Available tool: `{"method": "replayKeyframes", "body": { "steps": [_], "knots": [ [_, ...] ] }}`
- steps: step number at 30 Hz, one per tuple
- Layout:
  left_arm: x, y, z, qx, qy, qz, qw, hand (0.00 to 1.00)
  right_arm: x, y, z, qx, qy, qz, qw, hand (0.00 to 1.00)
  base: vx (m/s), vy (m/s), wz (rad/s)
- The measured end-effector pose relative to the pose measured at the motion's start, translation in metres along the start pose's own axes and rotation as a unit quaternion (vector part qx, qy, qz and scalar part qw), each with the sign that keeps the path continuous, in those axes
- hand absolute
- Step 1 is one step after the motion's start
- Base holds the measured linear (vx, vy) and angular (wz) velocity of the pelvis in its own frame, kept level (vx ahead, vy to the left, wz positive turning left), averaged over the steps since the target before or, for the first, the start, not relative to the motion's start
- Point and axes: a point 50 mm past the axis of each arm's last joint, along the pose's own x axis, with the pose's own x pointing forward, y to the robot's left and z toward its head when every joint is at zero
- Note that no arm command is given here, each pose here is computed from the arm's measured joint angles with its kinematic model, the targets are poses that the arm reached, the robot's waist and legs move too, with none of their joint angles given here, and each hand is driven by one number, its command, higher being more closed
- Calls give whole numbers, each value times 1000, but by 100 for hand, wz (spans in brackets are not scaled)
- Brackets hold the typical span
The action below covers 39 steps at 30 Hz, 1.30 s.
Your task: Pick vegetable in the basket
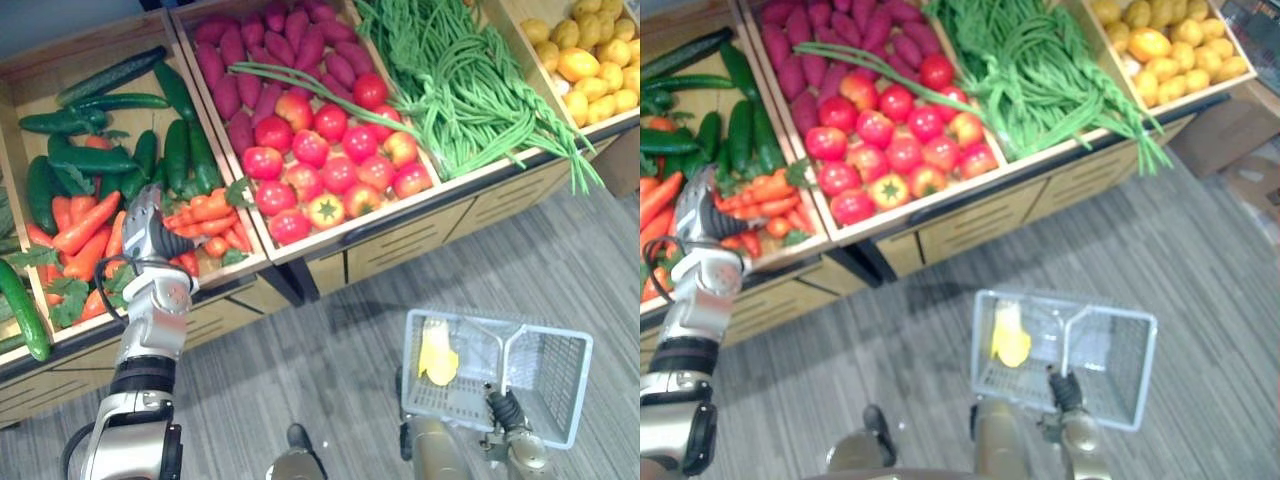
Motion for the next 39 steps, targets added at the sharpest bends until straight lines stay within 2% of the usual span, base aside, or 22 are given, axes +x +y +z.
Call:
{"method": "replayKeyframes", "body": {
  "steps": [11,34,35,39],
  "knots": [
    [9,5,14,-2,-22,7,1000,0,1,-1,5,-1,-10,-2,1000,100,1,-11,0],
    [12,11,12,7,-24,14,1000,0,3,-4,21,-3,-47,-10,999,100,-13,-29,1],
    [13,13,13,7,-26,17,1000,100,5,-4,25,-2,-53,-9,999,100,-8,-37,0],
    [19,18,21,-1,-36,33,999,100,6,-3,28,-2,-59,-10,998,100,-1,-27,-1]
  ]
}}
